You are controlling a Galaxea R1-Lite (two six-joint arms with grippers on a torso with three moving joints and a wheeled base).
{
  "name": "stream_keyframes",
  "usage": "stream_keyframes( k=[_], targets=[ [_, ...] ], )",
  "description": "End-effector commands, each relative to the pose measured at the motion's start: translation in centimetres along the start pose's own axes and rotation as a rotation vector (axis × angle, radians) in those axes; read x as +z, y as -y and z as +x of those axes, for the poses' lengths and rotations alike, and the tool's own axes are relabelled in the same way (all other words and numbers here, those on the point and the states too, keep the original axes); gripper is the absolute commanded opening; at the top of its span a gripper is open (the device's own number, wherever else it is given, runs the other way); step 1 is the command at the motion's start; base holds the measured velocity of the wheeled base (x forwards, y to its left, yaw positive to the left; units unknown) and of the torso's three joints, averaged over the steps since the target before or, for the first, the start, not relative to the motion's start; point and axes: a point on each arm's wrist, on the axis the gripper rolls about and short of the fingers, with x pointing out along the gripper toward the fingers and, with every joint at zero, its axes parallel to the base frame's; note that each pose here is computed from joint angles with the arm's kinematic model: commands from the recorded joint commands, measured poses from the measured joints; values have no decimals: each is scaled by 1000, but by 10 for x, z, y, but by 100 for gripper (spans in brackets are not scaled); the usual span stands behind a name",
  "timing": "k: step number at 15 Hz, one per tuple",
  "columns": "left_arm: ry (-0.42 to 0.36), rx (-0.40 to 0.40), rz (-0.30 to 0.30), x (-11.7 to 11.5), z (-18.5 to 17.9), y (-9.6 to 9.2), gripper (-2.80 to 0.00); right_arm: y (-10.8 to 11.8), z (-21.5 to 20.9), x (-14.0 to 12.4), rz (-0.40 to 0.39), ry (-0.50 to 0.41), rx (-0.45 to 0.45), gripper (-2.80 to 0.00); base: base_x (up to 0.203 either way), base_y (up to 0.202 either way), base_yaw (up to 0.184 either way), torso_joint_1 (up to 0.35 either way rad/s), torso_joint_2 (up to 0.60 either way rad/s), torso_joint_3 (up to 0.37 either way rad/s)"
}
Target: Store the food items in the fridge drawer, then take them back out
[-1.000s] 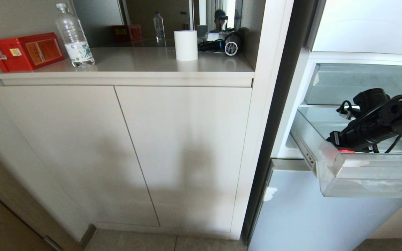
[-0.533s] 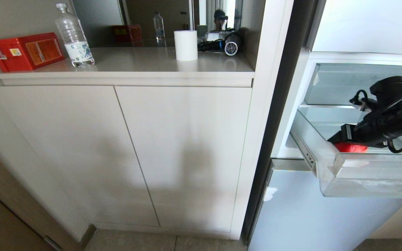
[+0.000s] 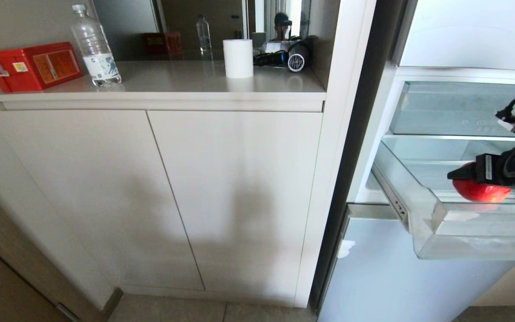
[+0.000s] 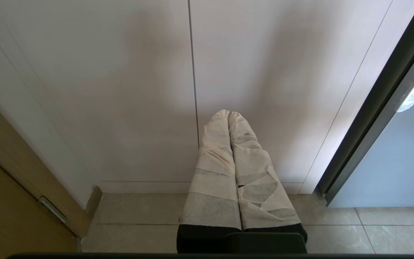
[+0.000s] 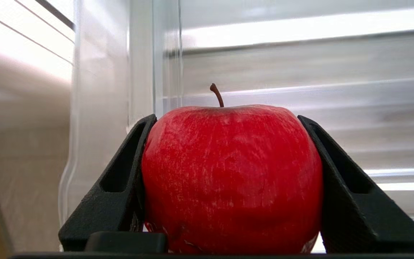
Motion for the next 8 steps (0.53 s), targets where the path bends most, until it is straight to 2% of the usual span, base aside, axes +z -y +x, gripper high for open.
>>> stream_keyframes(
  k=[1, 5, 8],
  targets=[
    [0, 1, 0, 0, 0, 0, -280, -1, -31, -12, -5, 110, 2, -280, 0, 0, 0, 0, 0, 0],
    [0, 1, 0, 0, 0, 0, -280, 9, -54, -21, 5, 433, -14, -280, 0, 0, 0, 0, 0, 0],
    [0, 1, 0, 0, 0, 0, -280, 11, -64, -28, 64, 655, 12, -280, 0, 0, 0, 0, 0, 0]
  ],
)
